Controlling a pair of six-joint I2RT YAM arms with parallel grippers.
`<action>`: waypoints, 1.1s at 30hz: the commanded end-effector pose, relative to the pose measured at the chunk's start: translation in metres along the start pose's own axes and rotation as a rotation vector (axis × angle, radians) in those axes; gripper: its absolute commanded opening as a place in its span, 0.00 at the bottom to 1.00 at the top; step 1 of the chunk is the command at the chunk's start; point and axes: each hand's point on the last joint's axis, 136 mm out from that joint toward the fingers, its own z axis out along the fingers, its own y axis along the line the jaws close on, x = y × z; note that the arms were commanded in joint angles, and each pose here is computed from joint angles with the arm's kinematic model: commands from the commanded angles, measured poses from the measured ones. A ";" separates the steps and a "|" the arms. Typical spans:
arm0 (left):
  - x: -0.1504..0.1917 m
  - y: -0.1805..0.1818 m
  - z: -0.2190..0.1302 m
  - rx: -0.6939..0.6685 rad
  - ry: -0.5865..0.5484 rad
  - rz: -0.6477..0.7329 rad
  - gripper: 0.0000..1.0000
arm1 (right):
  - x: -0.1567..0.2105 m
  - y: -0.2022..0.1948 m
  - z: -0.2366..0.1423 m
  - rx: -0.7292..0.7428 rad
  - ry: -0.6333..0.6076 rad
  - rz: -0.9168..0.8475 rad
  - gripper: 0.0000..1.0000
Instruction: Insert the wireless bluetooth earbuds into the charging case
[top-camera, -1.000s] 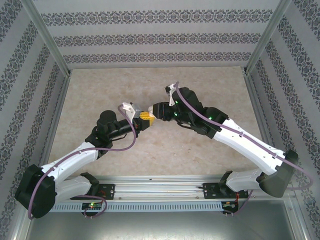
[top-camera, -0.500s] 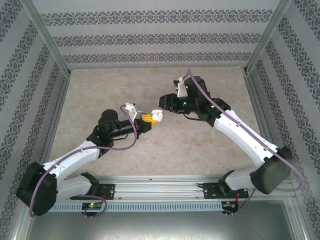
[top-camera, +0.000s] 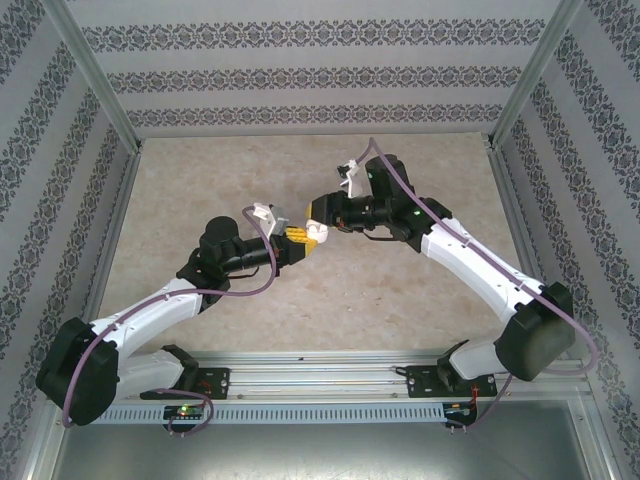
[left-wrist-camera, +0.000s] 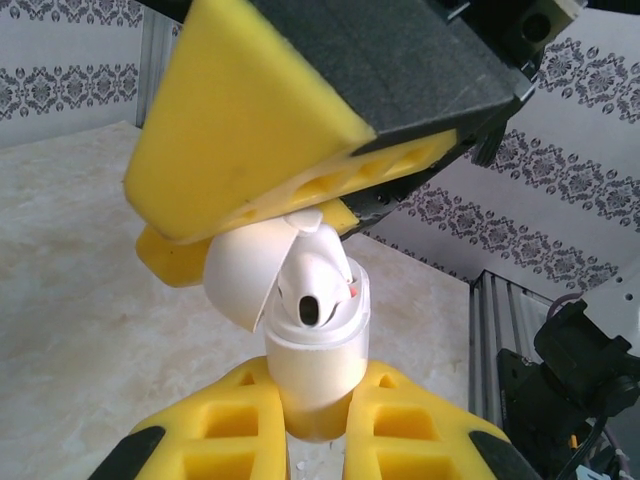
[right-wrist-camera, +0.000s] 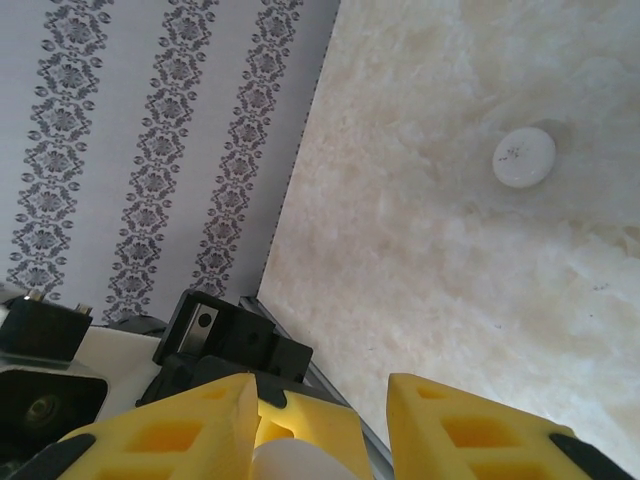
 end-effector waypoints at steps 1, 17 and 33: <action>-0.022 -0.005 0.002 0.002 -0.066 0.008 0.00 | -0.001 0.029 -0.019 -0.101 -0.034 -0.099 0.38; -0.019 0.003 0.003 -0.036 -0.058 -0.045 0.00 | 0.015 -0.009 -0.032 0.082 -0.052 -0.161 0.38; 0.063 0.103 0.026 -0.438 0.196 -0.353 0.00 | 0.030 -0.081 -0.096 0.461 -0.205 -0.219 0.56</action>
